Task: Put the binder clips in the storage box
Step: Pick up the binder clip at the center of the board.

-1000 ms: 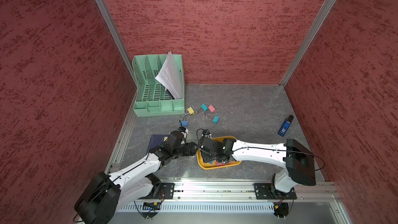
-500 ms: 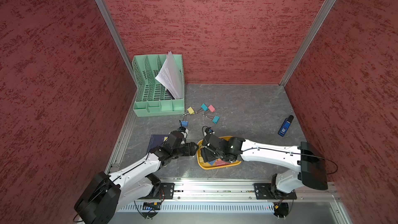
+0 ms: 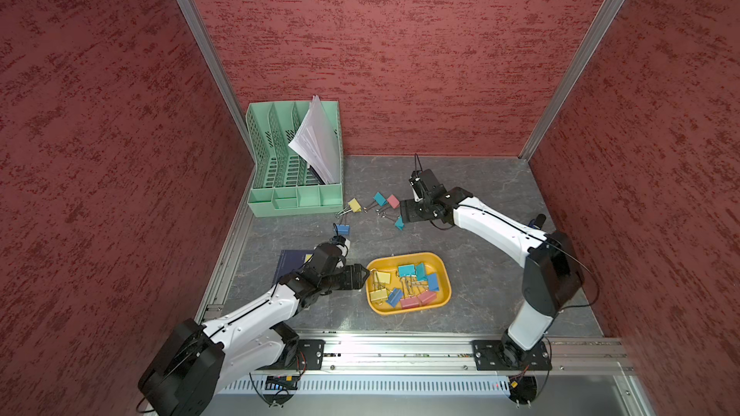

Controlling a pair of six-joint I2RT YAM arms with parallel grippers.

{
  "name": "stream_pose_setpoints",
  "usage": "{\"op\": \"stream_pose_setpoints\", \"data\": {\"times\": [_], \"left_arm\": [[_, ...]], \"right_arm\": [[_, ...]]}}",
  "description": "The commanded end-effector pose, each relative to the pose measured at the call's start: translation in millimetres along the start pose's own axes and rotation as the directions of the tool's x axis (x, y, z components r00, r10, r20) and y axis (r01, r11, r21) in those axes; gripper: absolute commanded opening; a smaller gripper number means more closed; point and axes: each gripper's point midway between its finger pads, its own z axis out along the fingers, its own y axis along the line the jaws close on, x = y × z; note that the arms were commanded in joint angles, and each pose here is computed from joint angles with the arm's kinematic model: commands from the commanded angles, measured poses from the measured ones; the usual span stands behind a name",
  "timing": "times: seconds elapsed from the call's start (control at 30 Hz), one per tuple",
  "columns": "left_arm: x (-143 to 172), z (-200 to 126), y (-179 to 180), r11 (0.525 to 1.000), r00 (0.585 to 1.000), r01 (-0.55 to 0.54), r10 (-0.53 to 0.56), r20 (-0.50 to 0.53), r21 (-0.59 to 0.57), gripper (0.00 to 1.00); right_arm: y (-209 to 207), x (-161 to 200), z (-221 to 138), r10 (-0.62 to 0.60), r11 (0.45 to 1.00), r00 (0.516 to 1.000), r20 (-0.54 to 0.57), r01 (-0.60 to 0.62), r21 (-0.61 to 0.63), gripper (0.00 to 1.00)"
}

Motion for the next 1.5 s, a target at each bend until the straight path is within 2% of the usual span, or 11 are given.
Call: {"op": "stream_pose_setpoints", "data": {"times": [0.0, 0.13, 0.3, 0.67, 1.03, 1.47], "left_arm": [[3.0, 1.0, 9.3, 0.999, 1.000, -0.002, 0.002, -0.010, -0.038, 0.81], [2.7, 1.1, 9.4, 0.999, 1.000, -0.002, 0.002, -0.009, -0.039, 0.81], [2.6, 1.8, 9.9, 0.999, 1.000, -0.002, 0.001, -0.011, -0.042, 0.82], [3.0, 2.1, 10.6, 0.999, 1.000, 0.001, -0.002, -0.013, -0.046, 0.82], [3.7, 3.4, 11.5, 0.999, 1.000, 0.002, -0.003, -0.018, -0.050, 0.82], [3.4, 4.5, 11.4, 0.999, 1.000, 0.002, -0.003, -0.020, -0.050, 0.82]], "right_arm": [[10.4, -9.7, 11.3, -0.225, 0.972, 0.974, 0.017, 0.225, -0.065, 0.87], [7.5, -6.1, 13.7, -0.377, 0.921, 0.926, 0.026, 0.378, -0.091, 0.90], [10.7, -1.0, 18.6, -0.494, 0.853, 0.868, 0.049, 0.495, -0.168, 0.93], [-2.7, -5.2, 51.0, -0.580, 0.784, 0.814, 0.020, 0.565, -0.258, 0.94], [-0.7, 4.7, 74.2, -0.577, 0.780, 0.816, -0.020, 0.544, -0.309, 0.93], [-6.3, 13.8, 92.9, -0.562, 0.802, 0.824, -0.068, 0.523, -0.289, 0.91]]}}
